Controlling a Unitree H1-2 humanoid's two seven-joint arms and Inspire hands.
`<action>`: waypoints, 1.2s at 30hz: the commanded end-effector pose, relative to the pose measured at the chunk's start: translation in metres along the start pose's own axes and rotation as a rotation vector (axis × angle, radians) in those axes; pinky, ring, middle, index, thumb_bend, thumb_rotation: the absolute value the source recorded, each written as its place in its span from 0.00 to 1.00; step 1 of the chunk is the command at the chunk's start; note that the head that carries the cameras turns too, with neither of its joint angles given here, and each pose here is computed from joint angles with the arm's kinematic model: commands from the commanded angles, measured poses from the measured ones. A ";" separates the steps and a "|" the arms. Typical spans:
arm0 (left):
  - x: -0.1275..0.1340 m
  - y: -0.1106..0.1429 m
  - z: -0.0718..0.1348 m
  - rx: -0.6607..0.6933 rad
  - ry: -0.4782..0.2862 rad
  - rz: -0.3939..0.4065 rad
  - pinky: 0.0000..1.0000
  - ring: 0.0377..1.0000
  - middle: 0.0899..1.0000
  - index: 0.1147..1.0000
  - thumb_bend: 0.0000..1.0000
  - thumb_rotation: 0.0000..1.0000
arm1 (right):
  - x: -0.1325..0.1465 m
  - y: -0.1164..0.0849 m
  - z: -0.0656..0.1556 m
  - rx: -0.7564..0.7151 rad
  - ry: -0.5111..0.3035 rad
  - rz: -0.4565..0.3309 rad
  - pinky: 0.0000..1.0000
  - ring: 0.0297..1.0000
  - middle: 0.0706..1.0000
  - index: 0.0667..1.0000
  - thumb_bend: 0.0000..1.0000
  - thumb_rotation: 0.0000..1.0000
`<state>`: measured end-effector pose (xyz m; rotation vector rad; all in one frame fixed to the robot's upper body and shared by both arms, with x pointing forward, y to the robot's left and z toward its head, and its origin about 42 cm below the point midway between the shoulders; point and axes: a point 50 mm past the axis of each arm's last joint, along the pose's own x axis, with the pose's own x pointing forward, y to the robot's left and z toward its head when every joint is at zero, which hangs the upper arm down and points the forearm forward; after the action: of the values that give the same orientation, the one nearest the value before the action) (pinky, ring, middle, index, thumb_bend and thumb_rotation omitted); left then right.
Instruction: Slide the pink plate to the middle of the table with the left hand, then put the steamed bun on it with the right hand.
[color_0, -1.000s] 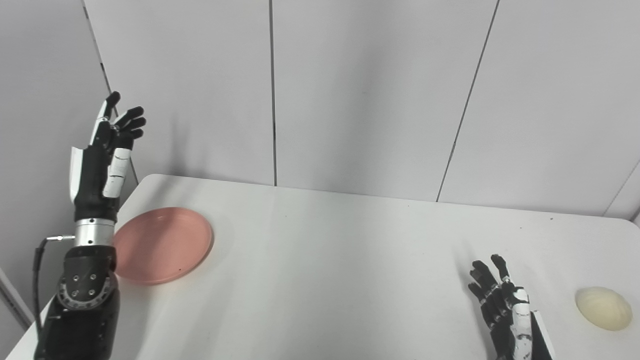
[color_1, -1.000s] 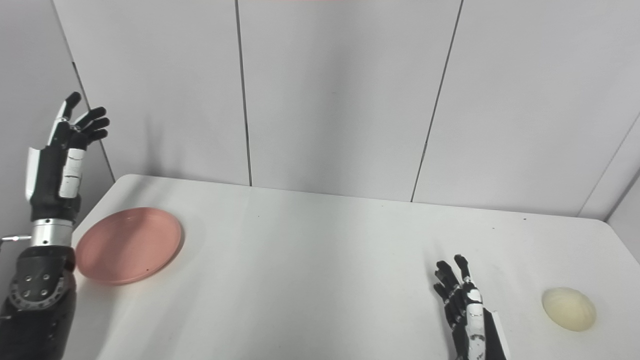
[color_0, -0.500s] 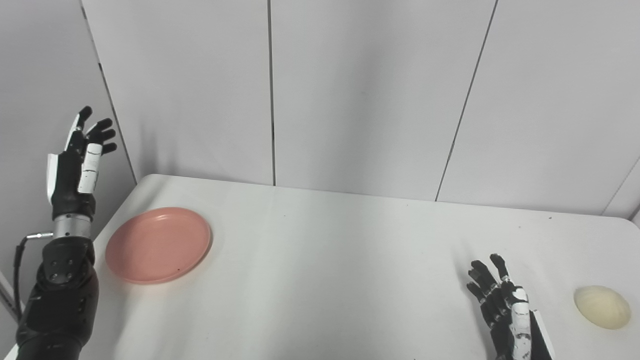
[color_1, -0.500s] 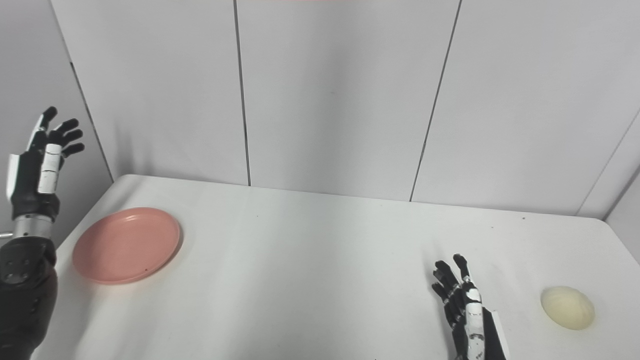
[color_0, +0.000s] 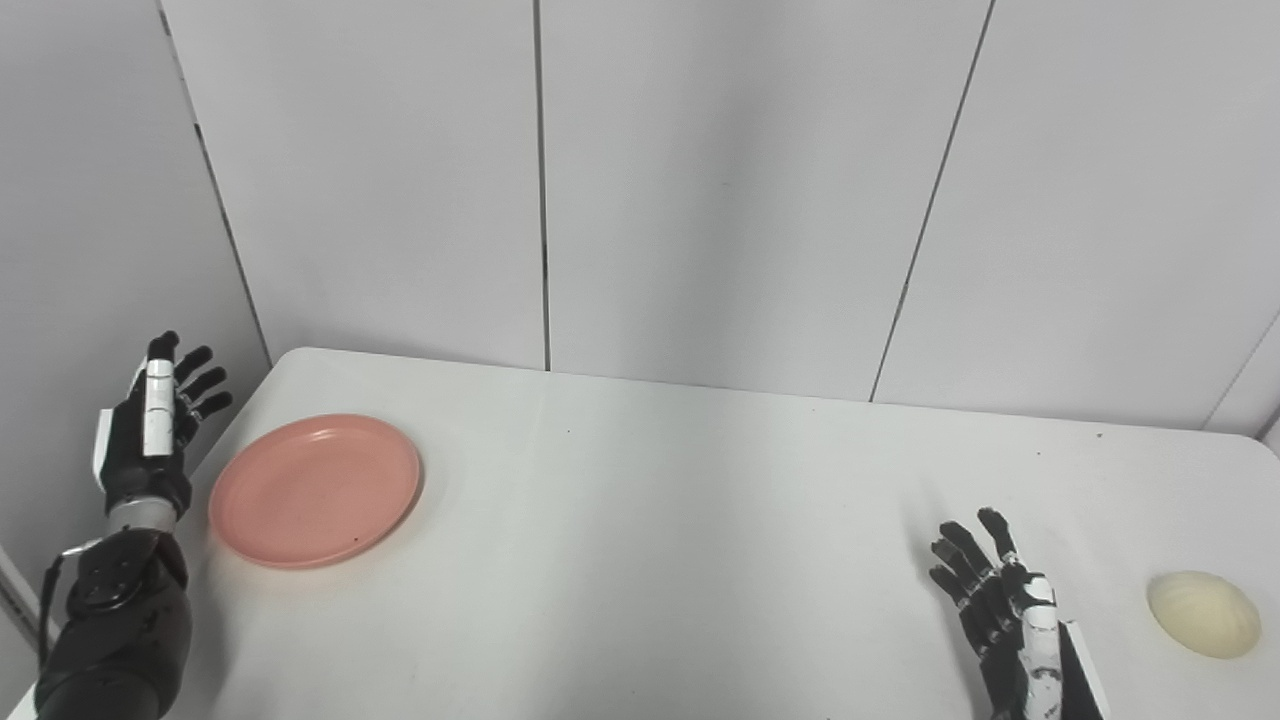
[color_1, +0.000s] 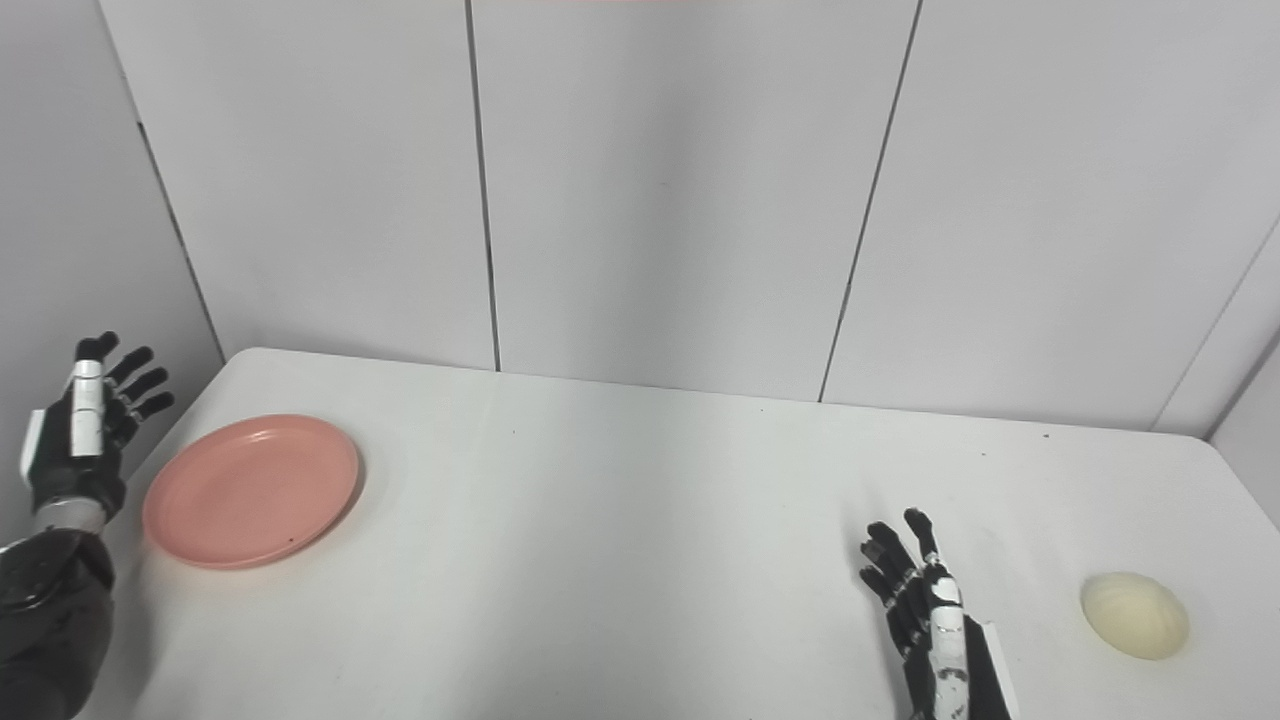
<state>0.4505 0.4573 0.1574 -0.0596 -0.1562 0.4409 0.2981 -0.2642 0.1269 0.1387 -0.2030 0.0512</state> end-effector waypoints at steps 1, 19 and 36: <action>0.014 -0.003 0.025 -0.026 -0.095 -0.012 0.72 0.79 0.83 0.88 0.76 0.90 | -0.020 0.004 -0.024 0.040 0.085 -0.025 0.91 0.89 0.88 0.97 0.67 1.00; -0.013 -0.011 -0.008 0.022 -0.040 -0.024 0.68 0.75 0.79 0.83 0.79 0.86 | -0.020 0.007 -0.021 0.040 0.090 -0.028 0.88 0.88 0.88 0.97 0.67 1.00; -0.039 -0.054 -0.008 -0.080 -0.025 -0.127 0.65 0.72 0.77 0.80 0.77 0.85 | -0.022 0.012 -0.018 0.039 0.088 -0.028 0.87 0.87 0.87 0.95 0.66 1.00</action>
<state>0.4315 0.3955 0.1333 -0.1281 -0.1648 0.3376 0.2916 -0.2576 0.1261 0.1485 -0.1864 0.0371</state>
